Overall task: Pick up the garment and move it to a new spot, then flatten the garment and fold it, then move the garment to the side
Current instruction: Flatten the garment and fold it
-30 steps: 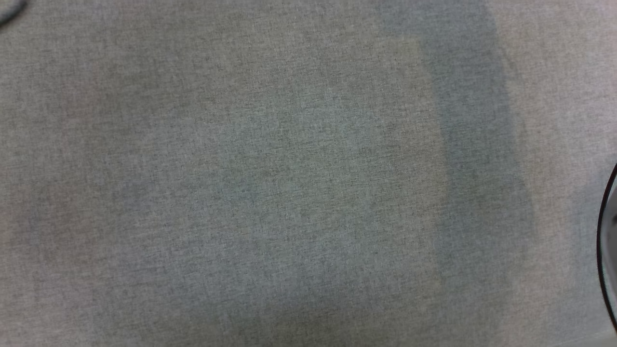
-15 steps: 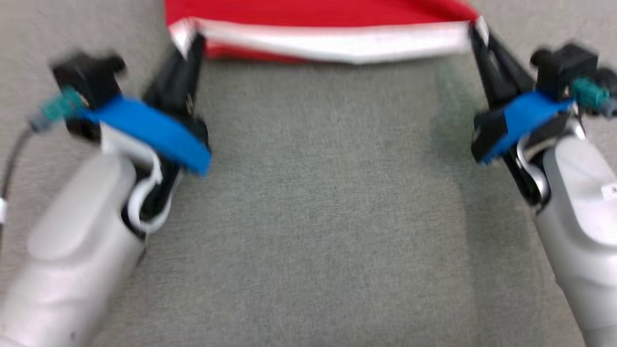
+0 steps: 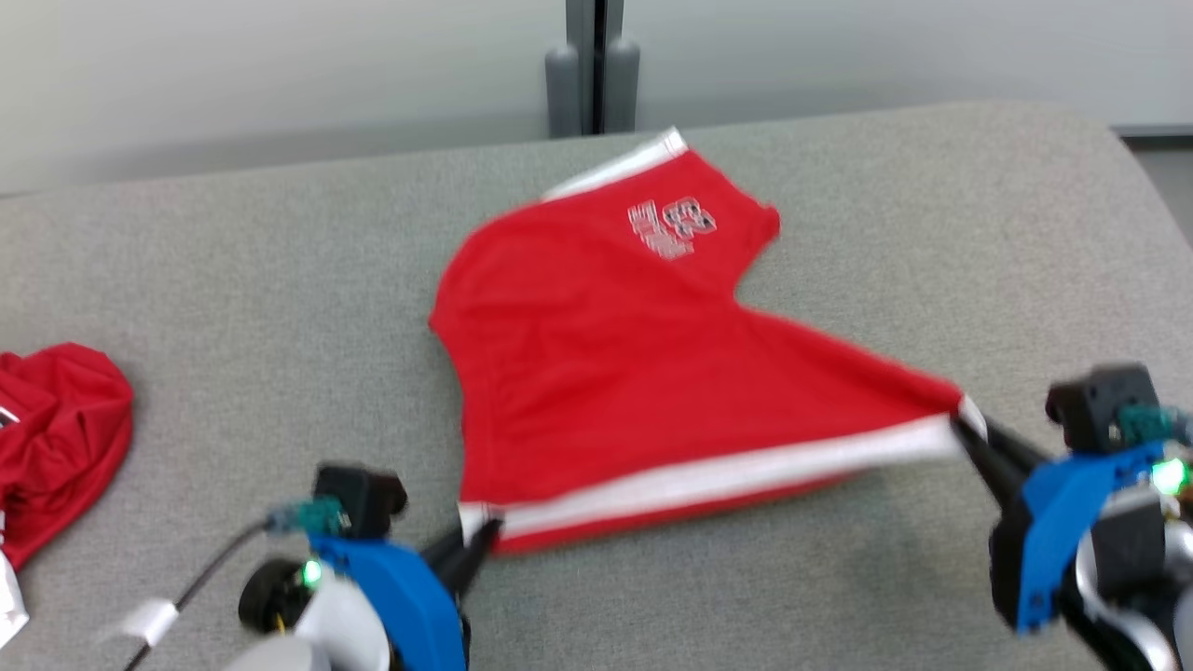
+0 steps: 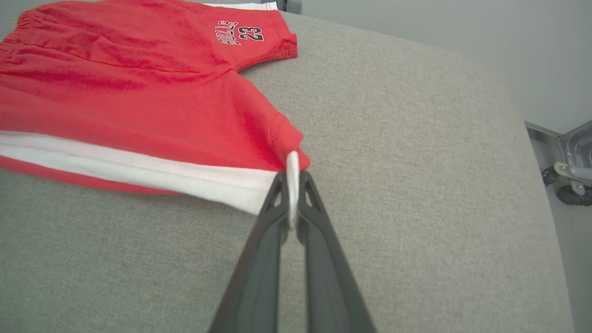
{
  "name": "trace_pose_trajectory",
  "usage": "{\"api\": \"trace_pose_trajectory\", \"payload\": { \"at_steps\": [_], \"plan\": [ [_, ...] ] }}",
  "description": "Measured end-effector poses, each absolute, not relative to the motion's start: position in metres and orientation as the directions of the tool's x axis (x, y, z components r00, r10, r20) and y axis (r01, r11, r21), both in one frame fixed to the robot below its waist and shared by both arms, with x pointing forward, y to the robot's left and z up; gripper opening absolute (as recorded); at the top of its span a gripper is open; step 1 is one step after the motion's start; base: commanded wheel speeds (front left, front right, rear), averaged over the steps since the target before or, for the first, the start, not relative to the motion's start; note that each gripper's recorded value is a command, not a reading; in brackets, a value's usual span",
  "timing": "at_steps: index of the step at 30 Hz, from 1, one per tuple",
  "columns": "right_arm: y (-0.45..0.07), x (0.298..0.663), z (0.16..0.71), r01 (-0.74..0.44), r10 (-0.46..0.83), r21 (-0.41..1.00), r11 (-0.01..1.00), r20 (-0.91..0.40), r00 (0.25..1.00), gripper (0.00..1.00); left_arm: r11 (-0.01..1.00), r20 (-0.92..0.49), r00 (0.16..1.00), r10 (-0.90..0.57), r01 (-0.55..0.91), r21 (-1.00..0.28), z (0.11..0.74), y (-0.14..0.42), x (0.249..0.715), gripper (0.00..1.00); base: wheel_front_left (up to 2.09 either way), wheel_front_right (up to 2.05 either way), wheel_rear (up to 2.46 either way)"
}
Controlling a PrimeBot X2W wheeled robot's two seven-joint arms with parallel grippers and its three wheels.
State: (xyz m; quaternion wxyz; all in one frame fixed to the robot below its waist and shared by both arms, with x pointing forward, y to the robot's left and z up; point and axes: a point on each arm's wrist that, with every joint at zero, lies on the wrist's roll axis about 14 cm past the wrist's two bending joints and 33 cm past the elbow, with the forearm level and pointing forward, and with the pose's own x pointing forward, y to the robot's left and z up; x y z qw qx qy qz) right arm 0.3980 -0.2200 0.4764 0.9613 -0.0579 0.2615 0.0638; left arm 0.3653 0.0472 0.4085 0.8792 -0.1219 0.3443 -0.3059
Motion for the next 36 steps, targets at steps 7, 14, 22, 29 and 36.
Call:
{"api": "trace_pose_trajectory", "payload": {
  "at_steps": [7, 14, 22, 29, 36],
  "plan": [
    [-0.211, 0.315, 0.466, -0.129, 0.077, -0.024, 0.991, -0.692, 0.718, 0.00, 0.743, -0.676, 0.356, -0.645, 0.497, -0.448, 0.405, 0.045, 0.268, 0.00, 0.00, 0.00, 0.00],
    [-0.215, 0.309, 0.479, -0.157, 0.046, -0.083, 0.984, -0.735, 0.677, 0.00, 0.680, -0.666, 0.233, -0.708, 0.477, -0.556, 0.426, 0.034, 0.241, 0.00, 0.00, 0.00, 0.00],
    [-0.210, 0.378, 0.500, -0.292, 0.074, -0.182, 0.939, -0.721, 0.689, 0.00, 0.634, -0.625, 0.183, -0.759, 0.426, -0.645, 0.442, 0.030, 0.300, 0.00, 0.00, 0.00, 0.00],
    [-0.187, 0.454, 0.500, -0.402, 0.144, -0.210, 0.891, -0.708, 0.691, 0.00, 0.586, -0.574, 0.129, -0.809, 0.254, -0.769, 0.470, 0.027, 0.353, 0.00, 0.00, 0.00, 0.00],
    [-0.153, 0.532, 0.498, -0.461, 0.237, -0.216, 0.861, -0.632, 0.738, 0.00, 0.502, -0.462, 0.247, -0.852, 0.136, -0.854, 0.503, 0.022, 0.420, 0.00, 0.00, 0.00, 0.00]
  ]
}}
